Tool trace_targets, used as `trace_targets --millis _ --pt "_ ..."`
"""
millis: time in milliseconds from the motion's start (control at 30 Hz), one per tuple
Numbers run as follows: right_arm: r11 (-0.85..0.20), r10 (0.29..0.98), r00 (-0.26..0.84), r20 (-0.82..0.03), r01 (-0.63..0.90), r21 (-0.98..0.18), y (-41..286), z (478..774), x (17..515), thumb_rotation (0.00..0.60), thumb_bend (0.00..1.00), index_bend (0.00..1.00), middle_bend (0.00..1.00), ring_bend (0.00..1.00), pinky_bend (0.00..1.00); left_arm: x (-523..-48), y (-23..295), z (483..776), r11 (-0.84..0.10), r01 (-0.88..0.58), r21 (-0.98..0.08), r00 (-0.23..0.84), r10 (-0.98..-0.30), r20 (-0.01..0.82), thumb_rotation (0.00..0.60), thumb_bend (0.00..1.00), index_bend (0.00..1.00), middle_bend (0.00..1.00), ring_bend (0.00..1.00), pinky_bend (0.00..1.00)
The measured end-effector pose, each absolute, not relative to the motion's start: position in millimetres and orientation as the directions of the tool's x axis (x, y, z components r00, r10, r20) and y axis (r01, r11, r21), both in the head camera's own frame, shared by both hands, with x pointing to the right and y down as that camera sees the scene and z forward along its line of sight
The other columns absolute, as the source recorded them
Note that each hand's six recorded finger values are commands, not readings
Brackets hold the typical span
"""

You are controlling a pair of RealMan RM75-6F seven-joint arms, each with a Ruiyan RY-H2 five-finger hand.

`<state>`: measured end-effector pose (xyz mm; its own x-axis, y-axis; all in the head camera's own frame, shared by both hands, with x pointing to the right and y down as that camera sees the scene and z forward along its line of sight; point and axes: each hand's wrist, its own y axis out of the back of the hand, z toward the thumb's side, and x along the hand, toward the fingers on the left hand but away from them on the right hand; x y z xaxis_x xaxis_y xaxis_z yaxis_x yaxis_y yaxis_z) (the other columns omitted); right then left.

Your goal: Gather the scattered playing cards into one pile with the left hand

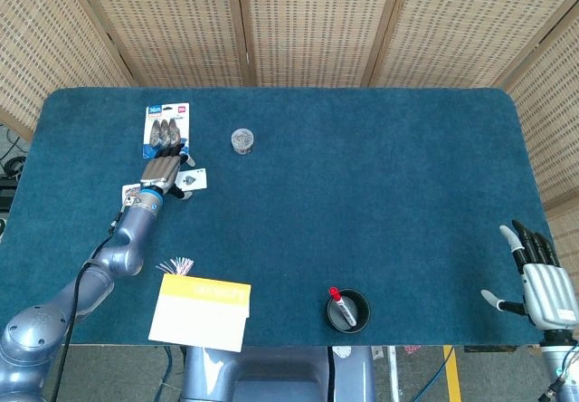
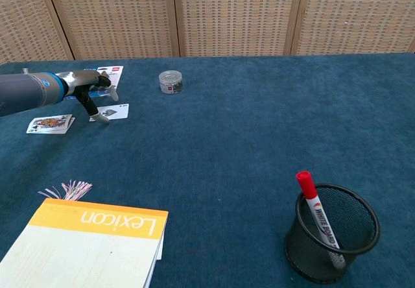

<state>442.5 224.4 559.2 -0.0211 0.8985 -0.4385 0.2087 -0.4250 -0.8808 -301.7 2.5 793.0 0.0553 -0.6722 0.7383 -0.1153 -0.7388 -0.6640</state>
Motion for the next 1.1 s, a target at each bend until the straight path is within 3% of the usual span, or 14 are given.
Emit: trace_targets --millis 433,767,1100 --pt "-0.427 0.897 -0.021 -0.442 0.214 -0.878 224.0 559.3 442.4 0.6 0.16 0.0 0.0 0.0 0.0 -300.4 5.1 799.9 -0.751 -0.109 -0.651 0.038 -0.658 0.752 0.6 0.25 0.3 0.0 0.0 0.0" --pt "-0.429 0.896 -0.019 -0.443 0.216 -0.877 224.0 559.2 442.4 0.6 0.16 0.0 0.0 0.0 0.0 -300.5 7.5 800.6 -0.746 -0.123 -0.654 0.04 -0.663 0.748 0.6 0.26 0.53 0.0 0.0 0.0" --pt "-0.429 0.896 -0.019 -0.444 0.216 -0.877 223.9 559.2 442.2 0.6 0.16 0.0 0.0 0.0 0.0 -297.5 7.2 798.3 -0.73 -0.121 -0.673 0.053 -0.681 0.73 0.6 0.27 0.56 0.0 0.0 0.0"
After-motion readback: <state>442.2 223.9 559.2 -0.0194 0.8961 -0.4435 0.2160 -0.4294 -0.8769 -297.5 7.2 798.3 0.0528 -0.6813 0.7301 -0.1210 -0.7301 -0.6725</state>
